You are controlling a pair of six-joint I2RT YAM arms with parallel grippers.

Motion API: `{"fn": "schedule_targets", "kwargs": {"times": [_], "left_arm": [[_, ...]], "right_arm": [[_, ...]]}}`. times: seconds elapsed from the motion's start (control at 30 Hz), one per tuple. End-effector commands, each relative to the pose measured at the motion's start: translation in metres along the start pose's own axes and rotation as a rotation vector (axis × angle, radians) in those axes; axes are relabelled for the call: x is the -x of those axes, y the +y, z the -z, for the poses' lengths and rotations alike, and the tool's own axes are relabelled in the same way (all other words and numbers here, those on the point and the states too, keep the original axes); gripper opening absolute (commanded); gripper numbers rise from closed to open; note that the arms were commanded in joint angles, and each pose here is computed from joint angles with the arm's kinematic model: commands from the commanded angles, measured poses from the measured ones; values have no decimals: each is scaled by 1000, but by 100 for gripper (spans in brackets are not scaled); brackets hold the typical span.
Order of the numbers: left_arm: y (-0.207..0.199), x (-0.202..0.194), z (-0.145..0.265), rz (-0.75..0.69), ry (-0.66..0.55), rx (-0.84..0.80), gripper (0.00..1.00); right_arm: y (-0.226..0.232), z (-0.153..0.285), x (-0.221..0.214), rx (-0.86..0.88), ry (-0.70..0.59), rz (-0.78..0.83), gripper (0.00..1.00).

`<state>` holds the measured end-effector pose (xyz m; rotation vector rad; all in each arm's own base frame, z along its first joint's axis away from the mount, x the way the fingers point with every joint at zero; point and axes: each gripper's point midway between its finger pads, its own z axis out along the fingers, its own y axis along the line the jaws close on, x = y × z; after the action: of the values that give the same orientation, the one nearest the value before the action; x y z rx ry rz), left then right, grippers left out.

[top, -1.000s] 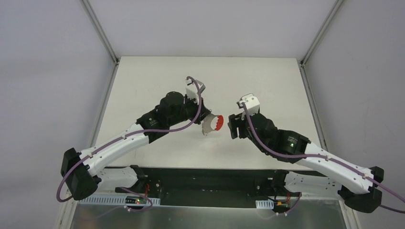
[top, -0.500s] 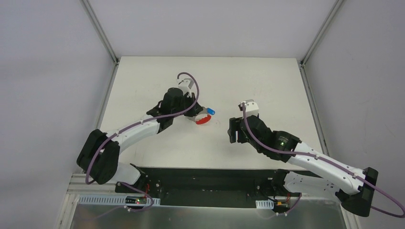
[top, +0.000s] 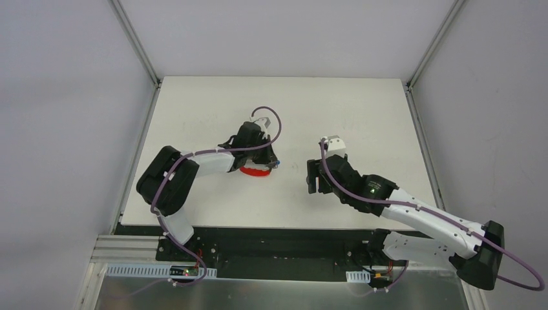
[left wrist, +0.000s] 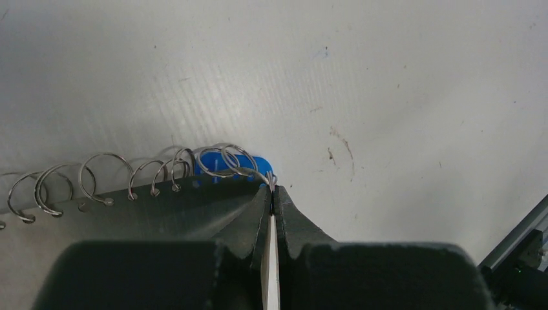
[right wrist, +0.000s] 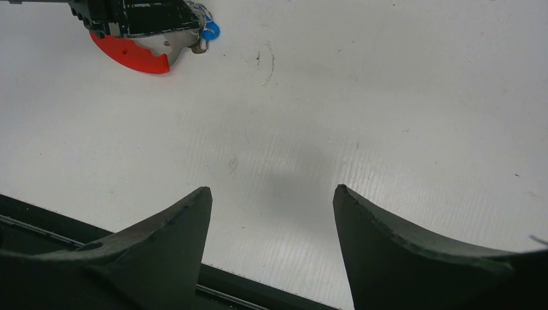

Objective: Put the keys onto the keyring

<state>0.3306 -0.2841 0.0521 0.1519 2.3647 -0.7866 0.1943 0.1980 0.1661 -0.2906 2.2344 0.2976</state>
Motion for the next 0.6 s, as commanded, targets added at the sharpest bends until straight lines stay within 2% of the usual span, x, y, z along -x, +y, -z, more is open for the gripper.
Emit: {"fn": "schedule_targets", "kwargs": {"times": [0.0, 0.07, 0.17, 0.2, 0.47, 0.5, 0.53, 0.57], "left_arm": [[-28, 29, -8, 1, -61, -101, 0], [-34, 32, -9, -2, -61, -134, 8], [-44, 37, -6, -24, -71, -175, 31], [-46, 40, -4, -34, -79, -182, 40], [-66, 70, 25, -112, -127, -189, 77], [-68, 75, 31, -125, -134, -181, 90], [-71, 81, 39, -140, -141, -176, 98], [-74, 85, 46, -155, -142, -167, 99]], "right_arm": [[-4, -6, 4, -34, -21, -42, 74], [-9, -7, 7, -61, -34, -50, 77], [-13, -8, 9, -78, -41, -66, 95], [-13, -9, 10, -76, -39, -69, 99], [-13, -10, 21, -83, -69, -108, 99], [-13, -9, 25, -88, -78, -111, 99], [-14, -8, 29, -97, -86, -111, 99], [-16, -7, 33, -113, -95, -112, 99]]}}
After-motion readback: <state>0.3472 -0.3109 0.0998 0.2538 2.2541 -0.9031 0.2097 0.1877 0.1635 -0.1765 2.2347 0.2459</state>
